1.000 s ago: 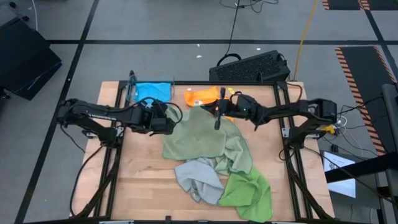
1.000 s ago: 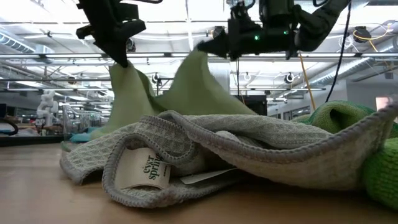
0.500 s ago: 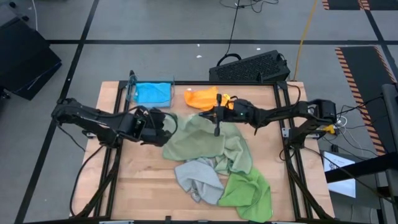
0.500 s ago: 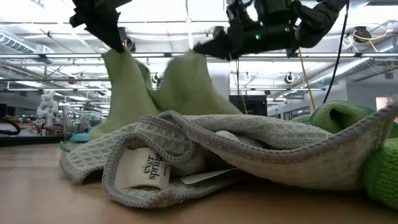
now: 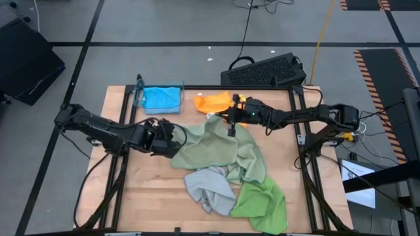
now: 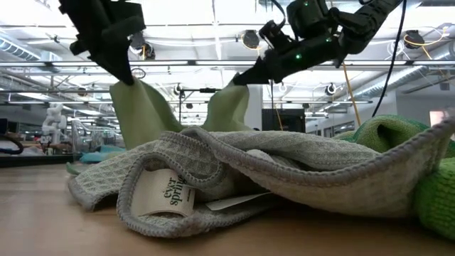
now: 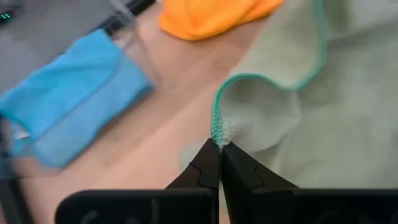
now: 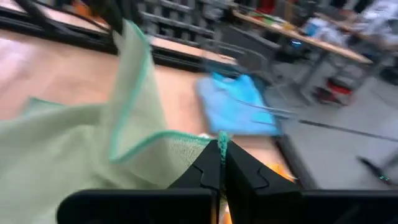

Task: Fold microfiber towels
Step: Fold the left light green microfiber cloth

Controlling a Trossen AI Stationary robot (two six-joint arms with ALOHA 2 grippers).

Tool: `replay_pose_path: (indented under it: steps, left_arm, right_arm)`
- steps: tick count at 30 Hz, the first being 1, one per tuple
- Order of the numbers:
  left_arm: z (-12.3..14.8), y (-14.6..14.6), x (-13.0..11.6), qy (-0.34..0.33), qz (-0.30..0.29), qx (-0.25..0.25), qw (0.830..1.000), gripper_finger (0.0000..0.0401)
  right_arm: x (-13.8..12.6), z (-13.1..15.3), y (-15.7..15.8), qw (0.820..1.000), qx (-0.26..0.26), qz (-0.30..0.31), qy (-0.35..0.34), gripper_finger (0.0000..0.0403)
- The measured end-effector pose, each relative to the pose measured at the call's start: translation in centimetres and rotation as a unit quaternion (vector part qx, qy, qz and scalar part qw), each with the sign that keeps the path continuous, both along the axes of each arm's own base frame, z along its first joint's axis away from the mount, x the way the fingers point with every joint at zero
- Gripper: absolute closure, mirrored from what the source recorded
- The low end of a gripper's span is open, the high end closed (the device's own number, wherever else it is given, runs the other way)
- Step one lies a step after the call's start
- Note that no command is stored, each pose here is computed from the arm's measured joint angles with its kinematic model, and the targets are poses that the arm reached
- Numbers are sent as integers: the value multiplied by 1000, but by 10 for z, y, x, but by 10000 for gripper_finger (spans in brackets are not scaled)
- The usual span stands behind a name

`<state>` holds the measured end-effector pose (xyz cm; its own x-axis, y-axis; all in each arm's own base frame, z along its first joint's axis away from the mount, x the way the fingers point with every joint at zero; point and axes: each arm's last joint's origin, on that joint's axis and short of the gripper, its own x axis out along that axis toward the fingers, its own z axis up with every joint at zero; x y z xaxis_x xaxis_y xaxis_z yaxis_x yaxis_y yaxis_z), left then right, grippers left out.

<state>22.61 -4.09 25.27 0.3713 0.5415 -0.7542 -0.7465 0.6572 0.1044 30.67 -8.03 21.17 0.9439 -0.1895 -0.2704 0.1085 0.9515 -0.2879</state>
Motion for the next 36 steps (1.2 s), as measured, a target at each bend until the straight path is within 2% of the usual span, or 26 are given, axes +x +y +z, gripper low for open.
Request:
replay_pose_path:
  steps: [5,8,12,16,20,26,30,36]
  left_arm:
    - [-1,-15,-2,1,-43,-11,999,396]
    - [-1,-21,-3,-5,-48,-15,999,396]
    - [-1,-27,-3,-9,-64,23,998,396]
    - [-7,-36,2,24,-125,65,990,396]
    - [-17,-41,5,42,-151,75,985,396]
    - [-46,-42,2,39,-165,30,985,396]
    - [-56,-46,1,29,-177,7,984,396]
    - [-71,-50,-1,-2,-191,-15,981,395]
  right_arm:
    - [-4,-3,6,998,30,36,34,401]
    - [-11,-4,9,996,44,45,69,401]
    - [-18,-5,16,991,49,57,112,401]
    - [-23,-4,25,987,49,73,135,401]
    - [-24,-6,29,982,91,79,148,401]
    - [-25,-10,35,973,142,87,163,401]
    - [-24,-10,39,970,163,82,159,401]
    - [-24,-10,39,969,171,75,160,388]
